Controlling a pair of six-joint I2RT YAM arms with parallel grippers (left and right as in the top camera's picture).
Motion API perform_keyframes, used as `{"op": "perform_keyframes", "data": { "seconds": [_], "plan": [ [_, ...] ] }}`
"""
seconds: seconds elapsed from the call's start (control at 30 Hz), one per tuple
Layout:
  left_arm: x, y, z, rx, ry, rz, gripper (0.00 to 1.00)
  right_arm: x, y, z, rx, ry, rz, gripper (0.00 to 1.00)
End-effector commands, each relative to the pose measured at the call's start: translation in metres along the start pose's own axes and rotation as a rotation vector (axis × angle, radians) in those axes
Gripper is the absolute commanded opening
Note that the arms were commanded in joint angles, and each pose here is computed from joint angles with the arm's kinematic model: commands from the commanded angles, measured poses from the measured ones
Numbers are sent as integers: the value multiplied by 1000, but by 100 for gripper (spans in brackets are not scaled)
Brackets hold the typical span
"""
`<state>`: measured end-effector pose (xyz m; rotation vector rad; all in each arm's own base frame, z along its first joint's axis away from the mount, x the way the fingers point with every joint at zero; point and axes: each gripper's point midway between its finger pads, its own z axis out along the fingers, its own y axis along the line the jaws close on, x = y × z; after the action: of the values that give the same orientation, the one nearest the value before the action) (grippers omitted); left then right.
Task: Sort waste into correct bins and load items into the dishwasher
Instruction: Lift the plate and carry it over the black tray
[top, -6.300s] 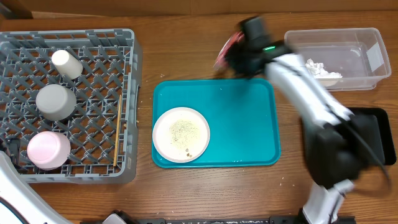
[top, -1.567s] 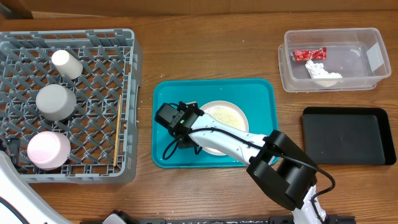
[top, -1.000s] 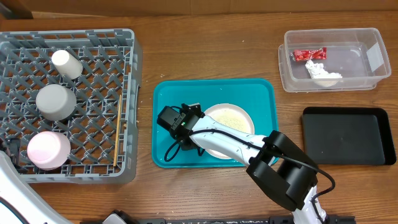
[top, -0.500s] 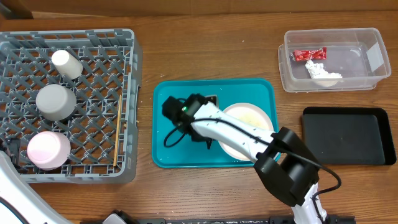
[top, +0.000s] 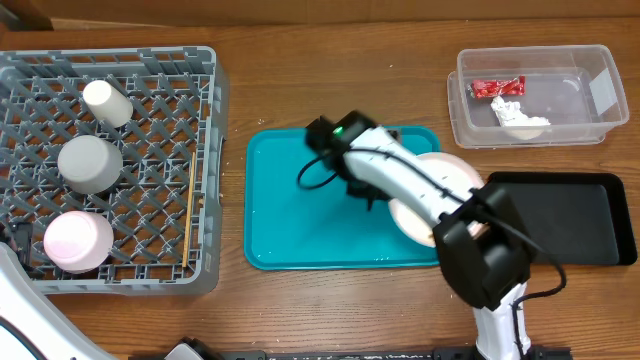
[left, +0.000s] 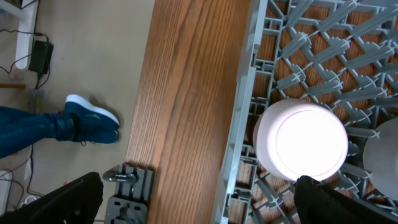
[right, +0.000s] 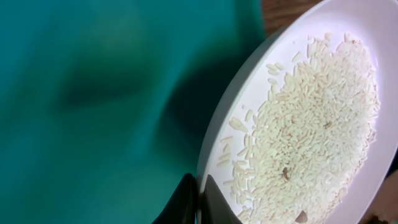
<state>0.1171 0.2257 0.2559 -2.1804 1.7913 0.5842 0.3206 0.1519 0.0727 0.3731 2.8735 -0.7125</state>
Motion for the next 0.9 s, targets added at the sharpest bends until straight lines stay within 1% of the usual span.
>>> {"op": "perform_keyframes", "data": {
  "seconds": [0.0,0.27,0.4,0.6,0.73,0.87],
  "plan": [
    [-1,1,1,-5,0,-26,100,-38,-34,-15,-3,-75,129,4],
    [-1,1,1,-5,0,-26,100,-77,-112,-14,-32,-56,365,4],
    [-1,1,1,-5,0,-26,100,-94,-163,-5,-56,-26,533,4],
    [-1,1,1,-5,0,-26,100,-116,-184,22,-253,82,631,4],
    [-1,1,1,-5,0,-26,100,-129,-196,33,-402,123,679,4],
    [-1,1,1,-6,0,-25,100,-133,-214,43,-496,169,743,4]
  ]
}}
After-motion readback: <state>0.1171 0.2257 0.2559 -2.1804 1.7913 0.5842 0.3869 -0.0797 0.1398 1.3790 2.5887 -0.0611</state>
